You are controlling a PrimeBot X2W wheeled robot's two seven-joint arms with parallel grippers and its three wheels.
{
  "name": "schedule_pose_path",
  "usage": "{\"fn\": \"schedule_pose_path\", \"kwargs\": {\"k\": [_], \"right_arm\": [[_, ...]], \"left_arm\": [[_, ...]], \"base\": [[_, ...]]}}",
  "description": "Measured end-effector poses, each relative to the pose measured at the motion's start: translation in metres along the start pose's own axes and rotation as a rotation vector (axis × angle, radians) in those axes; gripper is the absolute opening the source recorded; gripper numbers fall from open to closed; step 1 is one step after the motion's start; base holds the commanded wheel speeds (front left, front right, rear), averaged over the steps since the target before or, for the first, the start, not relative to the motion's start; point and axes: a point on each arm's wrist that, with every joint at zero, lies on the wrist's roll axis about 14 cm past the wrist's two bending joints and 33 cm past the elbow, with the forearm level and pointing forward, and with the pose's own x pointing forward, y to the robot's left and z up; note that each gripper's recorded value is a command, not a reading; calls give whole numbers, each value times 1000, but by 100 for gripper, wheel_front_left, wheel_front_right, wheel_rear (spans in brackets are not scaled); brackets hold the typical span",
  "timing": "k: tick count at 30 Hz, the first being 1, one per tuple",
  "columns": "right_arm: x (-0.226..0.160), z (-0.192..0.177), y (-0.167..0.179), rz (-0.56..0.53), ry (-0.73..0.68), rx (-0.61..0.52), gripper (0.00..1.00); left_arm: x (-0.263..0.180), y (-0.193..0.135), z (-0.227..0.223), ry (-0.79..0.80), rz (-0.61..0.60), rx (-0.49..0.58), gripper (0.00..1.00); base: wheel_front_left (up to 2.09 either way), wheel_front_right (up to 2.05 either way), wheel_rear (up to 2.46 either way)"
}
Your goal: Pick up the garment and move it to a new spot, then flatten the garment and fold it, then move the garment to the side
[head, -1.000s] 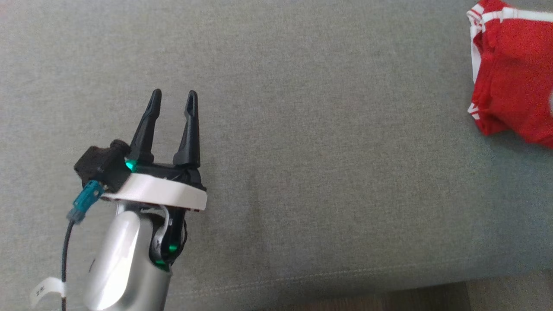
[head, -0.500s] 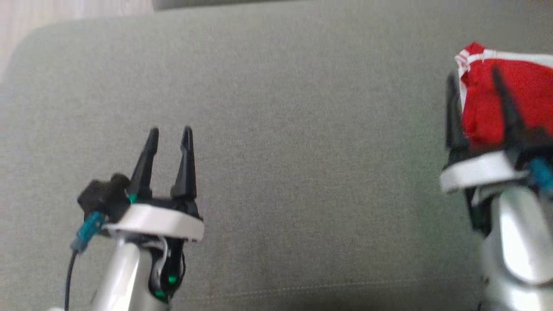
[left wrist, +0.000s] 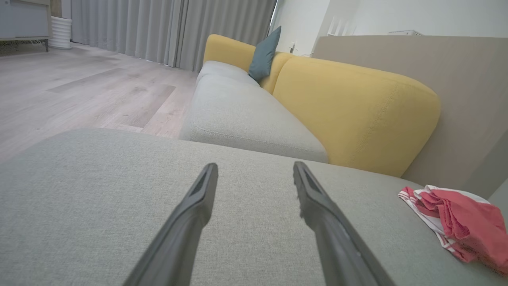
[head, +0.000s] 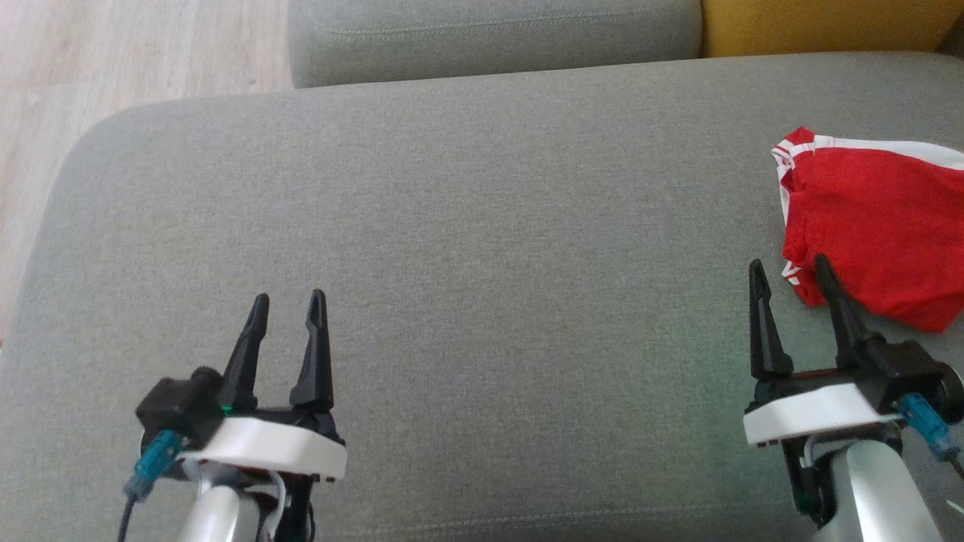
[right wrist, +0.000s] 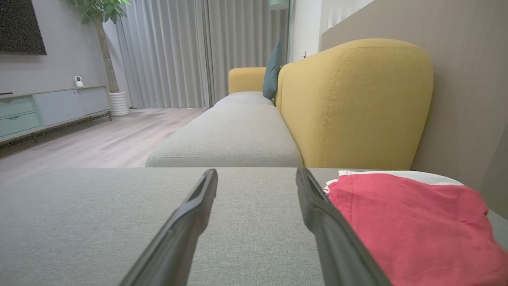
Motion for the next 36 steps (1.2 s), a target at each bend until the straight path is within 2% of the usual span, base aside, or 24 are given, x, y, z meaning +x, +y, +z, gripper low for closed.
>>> {"fn": "schedule_pose_path", "kwargs": {"k": [36], "right_arm": [[0,6,10,26,-22,30,100]], "left_arm": [[-3,-4,7,-22,-37,-28,100]], "base": [[0,0,0]]}}
